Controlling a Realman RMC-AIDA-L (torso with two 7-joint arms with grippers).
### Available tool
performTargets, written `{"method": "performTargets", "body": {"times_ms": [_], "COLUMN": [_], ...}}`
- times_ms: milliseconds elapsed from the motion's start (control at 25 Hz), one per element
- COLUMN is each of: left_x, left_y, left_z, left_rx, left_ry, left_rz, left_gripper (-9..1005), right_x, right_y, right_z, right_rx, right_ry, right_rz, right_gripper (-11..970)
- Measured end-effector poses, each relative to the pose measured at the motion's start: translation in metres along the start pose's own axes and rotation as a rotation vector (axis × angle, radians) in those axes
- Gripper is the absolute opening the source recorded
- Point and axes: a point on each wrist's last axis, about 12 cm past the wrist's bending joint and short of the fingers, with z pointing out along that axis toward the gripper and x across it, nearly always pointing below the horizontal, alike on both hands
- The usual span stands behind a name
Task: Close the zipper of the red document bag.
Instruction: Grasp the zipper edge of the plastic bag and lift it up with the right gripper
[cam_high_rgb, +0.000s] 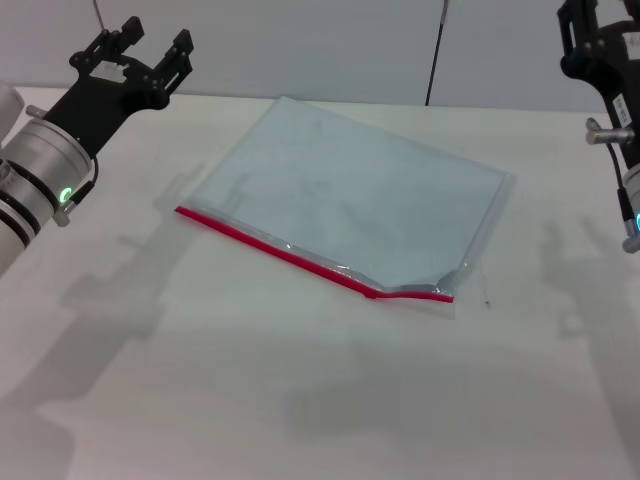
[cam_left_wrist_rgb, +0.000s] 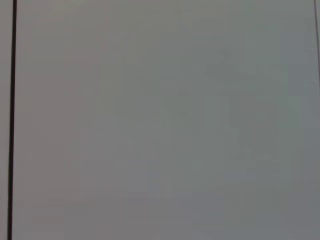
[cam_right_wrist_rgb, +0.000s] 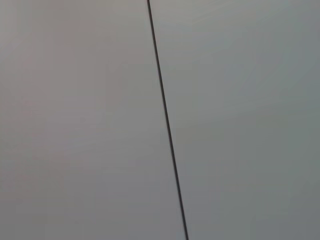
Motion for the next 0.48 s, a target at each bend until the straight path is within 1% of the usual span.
{"method": "performTargets", "body": {"times_ms": [120,240,480], "left_x": [0.0,0.0,0.0], "left_y": [0.0,0.0,0.0], "left_z": [0.001,0.001,0.0], "left_rx": [0.001,0.001,-0.001], "left_ry": [-0.001,-0.001,0.002], "left_rz": [0.0,0.0,0.0], "left_gripper": [648,647,646], "right_x": [-0.001,0.002,0.01], "right_y": [0.003,0.001,-0.015], "right_z": [0.0,0.002,0.014], "right_rx": [-0.003,0.008,0.005], "right_ry": [0.004,0.044,0.199], "right_rz": [0.021,0.04,0.048], "right_gripper": [438,438,438]}}
